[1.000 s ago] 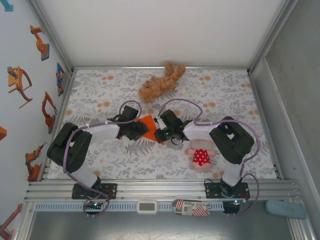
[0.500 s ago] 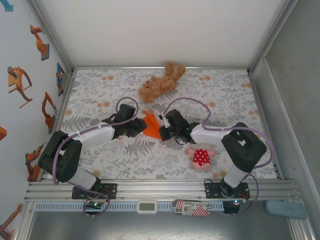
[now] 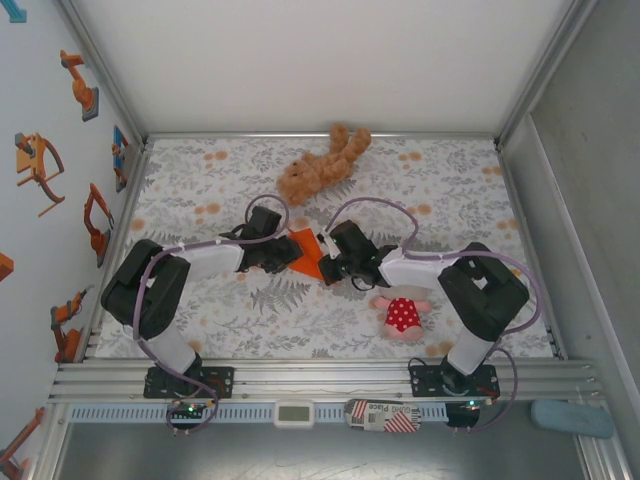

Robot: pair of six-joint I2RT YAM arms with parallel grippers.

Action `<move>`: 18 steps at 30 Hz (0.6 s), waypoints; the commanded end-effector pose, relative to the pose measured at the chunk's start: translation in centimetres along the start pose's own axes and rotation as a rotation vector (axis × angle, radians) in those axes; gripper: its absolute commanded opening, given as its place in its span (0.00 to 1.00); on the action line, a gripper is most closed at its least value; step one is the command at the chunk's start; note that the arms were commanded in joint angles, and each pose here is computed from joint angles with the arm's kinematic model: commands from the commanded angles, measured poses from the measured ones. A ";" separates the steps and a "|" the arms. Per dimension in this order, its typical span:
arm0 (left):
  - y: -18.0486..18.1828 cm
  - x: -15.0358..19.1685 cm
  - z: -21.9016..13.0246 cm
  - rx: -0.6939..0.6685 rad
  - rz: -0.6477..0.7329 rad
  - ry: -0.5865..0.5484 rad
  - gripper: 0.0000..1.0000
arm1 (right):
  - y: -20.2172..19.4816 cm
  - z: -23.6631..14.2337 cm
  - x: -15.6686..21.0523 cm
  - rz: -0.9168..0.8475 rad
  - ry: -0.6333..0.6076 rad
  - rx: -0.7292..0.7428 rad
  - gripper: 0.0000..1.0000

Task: Fold a paper plane with a square sheet of paper (pick it up from the middle)
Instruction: Fourth fold the wing at the center of the table.

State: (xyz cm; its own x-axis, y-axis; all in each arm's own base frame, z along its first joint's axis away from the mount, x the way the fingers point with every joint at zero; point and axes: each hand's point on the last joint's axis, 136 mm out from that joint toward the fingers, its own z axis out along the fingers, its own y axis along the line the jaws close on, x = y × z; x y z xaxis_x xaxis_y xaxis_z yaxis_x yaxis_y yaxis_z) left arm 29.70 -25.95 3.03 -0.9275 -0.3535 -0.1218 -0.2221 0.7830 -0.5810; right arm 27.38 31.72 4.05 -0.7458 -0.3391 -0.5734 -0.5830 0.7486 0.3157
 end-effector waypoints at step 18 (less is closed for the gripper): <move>3.3 1.2 1.5 -0.113 -0.012 0.035 0.26 | 0.3 0.3 -0.3 -0.052 0.034 -0.021 0.22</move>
State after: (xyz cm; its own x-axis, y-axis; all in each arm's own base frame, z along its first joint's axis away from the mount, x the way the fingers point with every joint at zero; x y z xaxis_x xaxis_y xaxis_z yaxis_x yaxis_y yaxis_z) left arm 29.65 -25.47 1.77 -0.9253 -0.3603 -0.1184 -0.2409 0.7995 -0.5502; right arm 26.80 32.46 3.39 -0.7480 -0.3819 -0.5428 -0.6139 0.7090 0.3471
